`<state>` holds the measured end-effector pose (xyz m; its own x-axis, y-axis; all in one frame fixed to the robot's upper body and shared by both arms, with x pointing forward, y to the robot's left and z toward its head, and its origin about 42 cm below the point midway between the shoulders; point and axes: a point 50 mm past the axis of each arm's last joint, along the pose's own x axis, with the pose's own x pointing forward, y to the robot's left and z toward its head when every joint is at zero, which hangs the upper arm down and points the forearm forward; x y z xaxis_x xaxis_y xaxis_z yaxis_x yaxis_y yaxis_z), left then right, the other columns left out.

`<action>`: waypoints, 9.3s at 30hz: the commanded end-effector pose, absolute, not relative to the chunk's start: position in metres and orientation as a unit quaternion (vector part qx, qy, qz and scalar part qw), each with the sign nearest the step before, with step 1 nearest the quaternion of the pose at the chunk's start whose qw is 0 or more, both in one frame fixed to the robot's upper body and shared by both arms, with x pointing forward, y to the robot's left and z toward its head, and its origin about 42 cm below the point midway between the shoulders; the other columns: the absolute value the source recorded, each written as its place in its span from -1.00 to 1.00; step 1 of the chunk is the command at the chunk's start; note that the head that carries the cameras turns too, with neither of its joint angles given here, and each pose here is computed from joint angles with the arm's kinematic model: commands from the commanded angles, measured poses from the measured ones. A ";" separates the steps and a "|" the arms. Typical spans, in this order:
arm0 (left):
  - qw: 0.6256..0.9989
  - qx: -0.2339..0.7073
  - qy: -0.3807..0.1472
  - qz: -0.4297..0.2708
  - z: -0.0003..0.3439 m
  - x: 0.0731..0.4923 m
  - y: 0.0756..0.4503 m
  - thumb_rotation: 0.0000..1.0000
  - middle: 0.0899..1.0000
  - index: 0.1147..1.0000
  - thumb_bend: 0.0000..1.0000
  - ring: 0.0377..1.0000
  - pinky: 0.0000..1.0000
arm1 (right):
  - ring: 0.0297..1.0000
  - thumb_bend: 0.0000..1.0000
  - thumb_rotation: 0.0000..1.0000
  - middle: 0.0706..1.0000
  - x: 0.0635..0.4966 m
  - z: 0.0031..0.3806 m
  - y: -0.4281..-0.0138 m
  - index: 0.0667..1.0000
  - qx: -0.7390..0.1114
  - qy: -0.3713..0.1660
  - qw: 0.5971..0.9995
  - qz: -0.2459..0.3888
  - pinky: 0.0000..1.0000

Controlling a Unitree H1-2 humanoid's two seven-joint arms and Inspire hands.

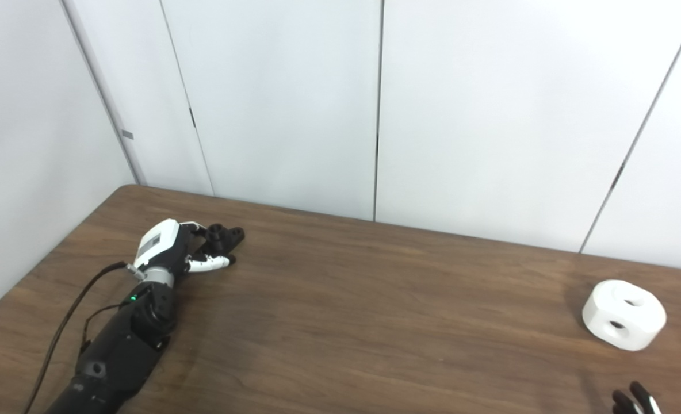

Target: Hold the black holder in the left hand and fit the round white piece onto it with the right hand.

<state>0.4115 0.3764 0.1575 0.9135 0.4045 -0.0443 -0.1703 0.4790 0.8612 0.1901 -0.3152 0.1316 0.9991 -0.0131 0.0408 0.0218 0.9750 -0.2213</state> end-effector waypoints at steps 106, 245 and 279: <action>0.794 0.522 -0.110 -0.291 0.148 0.224 0.170 -0.90 0.57 -0.15 0.03 0.84 1.00 | 0.71 0.32 1.00 0.69 0.221 0.203 -0.250 0.60 -0.087 -0.047 0.995 0.013 0.78; 0.799 0.501 -0.099 -0.316 0.141 0.220 0.184 -0.90 0.53 -0.15 0.03 0.76 0.95 | 1.00 0.66 -0.31 0.79 0.439 0.312 -0.346 0.53 -0.626 0.112 0.772 -0.007 0.89; 0.801 0.497 -0.096 -0.320 0.142 0.220 0.187 -0.90 0.52 -0.16 0.03 0.75 0.92 | 0.92 0.57 -0.31 0.75 0.439 0.309 -0.345 0.33 -0.637 0.099 0.765 -0.005 0.78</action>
